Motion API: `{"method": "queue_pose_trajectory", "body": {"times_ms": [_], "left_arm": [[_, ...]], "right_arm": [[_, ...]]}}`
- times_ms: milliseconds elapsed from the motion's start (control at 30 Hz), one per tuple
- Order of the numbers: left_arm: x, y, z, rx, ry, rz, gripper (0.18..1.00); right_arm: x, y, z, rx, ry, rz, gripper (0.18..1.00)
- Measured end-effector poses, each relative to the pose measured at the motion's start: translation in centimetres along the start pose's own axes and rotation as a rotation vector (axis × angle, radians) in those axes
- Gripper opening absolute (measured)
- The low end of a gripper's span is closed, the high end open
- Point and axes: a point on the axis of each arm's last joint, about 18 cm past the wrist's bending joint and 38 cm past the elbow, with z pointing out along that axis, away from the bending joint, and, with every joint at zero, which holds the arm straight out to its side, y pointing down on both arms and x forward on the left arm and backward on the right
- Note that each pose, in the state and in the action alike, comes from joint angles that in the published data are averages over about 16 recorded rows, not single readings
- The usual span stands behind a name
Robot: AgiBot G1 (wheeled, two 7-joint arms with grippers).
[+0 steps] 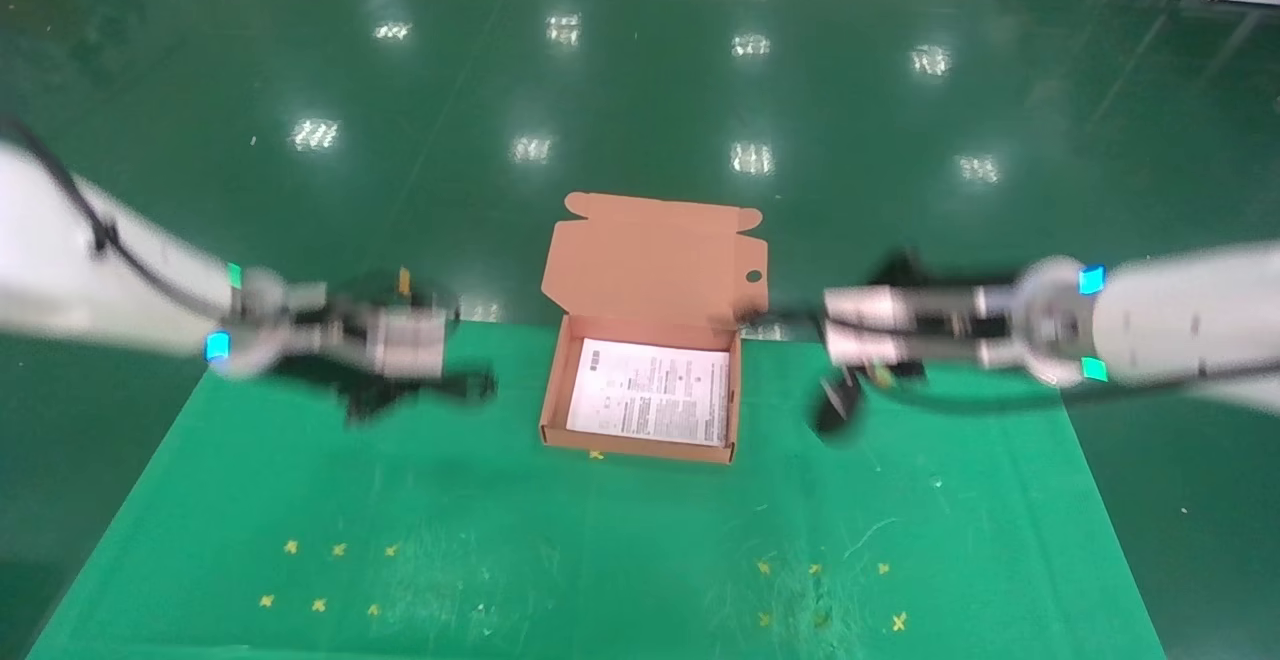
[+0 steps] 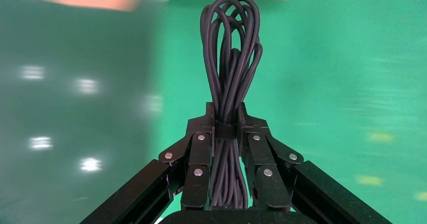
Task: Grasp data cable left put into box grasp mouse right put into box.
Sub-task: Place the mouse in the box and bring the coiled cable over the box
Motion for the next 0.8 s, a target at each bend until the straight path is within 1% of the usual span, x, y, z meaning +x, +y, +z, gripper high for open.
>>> {"method": "queue_pose_trajectory", "body": {"times_ms": [100,200,367,467,567,800], "left_arm": [[-3.4,-1.5,-2.3,0.009,-0.106,0.028,0.260],[-6.1,-3.0,-4.2,0.019,-0.199,0.051,0.260],[-9.0,-4.9,-6.7,0.033,-0.312,0.070,0.259],[-9.9,-5.4,-7.5,0.032,-0.351,0.074,0.259],[-10.2,-5.2,-8.0,0.022,-0.369,0.075,0.259],[-9.7,-3.1,-8.5,-0.036,-0.360,0.058,0.258]], "right_arm": [[3.9,-2.2,-0.8,0.037,0.090,-0.012,0.209],[7.2,-4.4,-1.1,0.072,0.152,-0.025,0.209],[10.9,-7.3,-1.2,0.110,0.211,-0.044,0.209],[12.1,-8.5,-1.1,0.121,0.222,-0.054,0.209],[12.6,-9.2,-0.8,0.125,0.219,-0.060,0.209],[12.0,-10.0,0.6,0.125,0.196,-0.063,0.209]]}}
